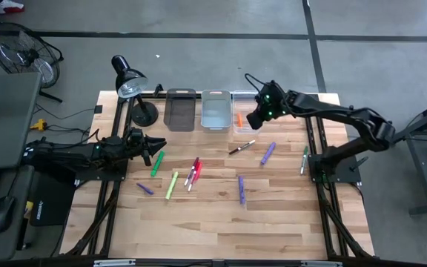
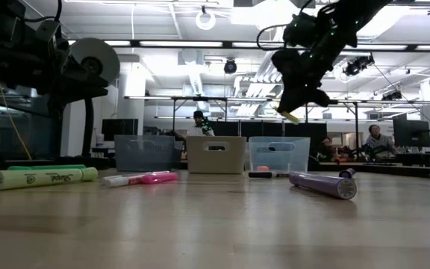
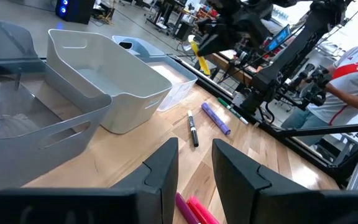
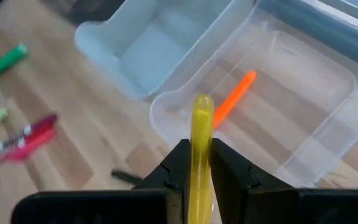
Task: Pick & Place Markers
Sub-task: Put the yellow pen into the transparent bin
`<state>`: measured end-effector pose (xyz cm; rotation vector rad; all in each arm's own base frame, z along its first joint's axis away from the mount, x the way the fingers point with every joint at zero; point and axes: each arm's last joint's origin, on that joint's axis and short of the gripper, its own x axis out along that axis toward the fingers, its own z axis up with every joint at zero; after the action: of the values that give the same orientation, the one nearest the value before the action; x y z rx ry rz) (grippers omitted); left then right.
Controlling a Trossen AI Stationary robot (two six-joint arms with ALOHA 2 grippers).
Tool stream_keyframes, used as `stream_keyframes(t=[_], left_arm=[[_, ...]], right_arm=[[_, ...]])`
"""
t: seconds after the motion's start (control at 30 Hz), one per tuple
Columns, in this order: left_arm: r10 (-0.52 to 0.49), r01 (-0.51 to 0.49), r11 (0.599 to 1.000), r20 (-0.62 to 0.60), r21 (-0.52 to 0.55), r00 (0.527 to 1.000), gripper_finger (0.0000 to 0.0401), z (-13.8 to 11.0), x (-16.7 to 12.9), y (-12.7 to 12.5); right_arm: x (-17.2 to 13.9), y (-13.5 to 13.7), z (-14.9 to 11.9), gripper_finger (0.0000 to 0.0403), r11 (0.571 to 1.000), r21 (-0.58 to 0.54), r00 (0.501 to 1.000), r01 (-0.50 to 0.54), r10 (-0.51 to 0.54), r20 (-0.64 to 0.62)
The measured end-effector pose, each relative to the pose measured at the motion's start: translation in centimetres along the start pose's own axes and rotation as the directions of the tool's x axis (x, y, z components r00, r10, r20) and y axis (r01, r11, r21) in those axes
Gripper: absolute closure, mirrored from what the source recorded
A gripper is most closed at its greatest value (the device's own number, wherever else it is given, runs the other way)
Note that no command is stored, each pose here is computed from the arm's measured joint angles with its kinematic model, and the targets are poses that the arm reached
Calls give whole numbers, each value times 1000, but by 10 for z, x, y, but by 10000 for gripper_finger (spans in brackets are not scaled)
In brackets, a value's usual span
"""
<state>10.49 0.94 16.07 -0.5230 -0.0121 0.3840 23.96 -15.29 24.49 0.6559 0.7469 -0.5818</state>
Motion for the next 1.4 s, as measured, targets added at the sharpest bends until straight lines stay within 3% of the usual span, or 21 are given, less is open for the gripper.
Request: stream_keyframes(t=[0.33, 0.7, 1.4], left_arm=[[0, 0, 1000, 0, 0, 1000, 304, 0, 0, 0], [0, 0, 1000, 0, 0, 1000, 304, 0, 0, 0], [0, 0, 1000, 0, 0, 1000, 304, 0, 0, 0]], right_arm=[[34, -24, 14, 363, 971, 240, 999, 12, -23, 44], [61, -45, 13, 362, 911, 412, 1000, 29, -26, -13], [62, -47, 11, 344, 897, 440, 999, 49, -36, -38]])
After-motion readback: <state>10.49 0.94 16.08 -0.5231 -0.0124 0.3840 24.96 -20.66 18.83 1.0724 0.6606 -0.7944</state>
